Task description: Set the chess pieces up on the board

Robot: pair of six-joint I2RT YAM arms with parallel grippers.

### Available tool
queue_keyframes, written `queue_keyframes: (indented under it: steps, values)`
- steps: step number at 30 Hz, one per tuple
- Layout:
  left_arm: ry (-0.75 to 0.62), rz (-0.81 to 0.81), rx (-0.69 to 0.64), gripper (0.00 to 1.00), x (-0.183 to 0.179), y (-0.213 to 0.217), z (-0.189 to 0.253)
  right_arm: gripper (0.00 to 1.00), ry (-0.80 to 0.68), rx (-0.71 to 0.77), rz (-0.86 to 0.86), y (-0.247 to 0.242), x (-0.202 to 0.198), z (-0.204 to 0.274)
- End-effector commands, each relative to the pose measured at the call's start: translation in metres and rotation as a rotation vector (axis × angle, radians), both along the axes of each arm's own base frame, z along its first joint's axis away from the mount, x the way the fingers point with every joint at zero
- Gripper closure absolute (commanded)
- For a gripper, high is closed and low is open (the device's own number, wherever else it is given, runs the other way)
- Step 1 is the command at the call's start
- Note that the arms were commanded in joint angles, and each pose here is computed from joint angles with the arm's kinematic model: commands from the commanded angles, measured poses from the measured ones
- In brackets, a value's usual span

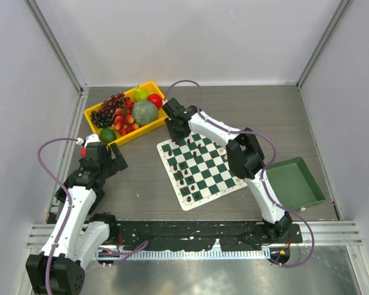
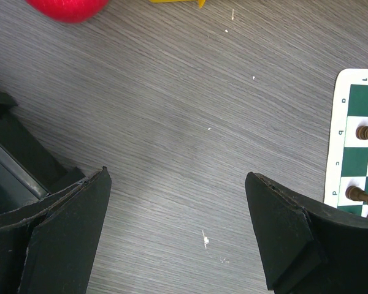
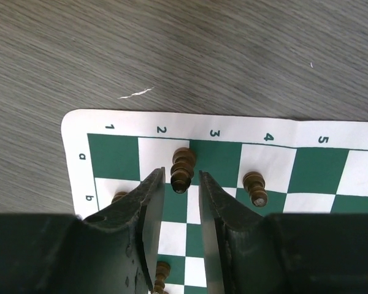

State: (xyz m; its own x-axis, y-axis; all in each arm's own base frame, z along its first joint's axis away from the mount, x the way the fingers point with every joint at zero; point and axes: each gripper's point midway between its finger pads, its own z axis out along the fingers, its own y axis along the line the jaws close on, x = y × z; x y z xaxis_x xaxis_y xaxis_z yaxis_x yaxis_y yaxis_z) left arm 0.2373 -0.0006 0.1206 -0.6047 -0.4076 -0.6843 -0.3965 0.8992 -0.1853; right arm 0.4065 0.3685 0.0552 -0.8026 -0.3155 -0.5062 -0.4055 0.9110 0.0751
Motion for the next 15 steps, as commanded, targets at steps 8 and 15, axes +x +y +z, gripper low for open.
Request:
queue_keyframes:
  steps: [8,15]
  values:
    - [-0.022,0.003,0.008,0.01,0.004,0.002,0.006,0.8,-0.059,0.012,0.026,0.009,0.006,0.023]
    - [-0.024,0.007,0.006,0.01,0.003,0.002,0.006,0.85,-0.107,0.04,0.043,0.008,-0.005,0.055]
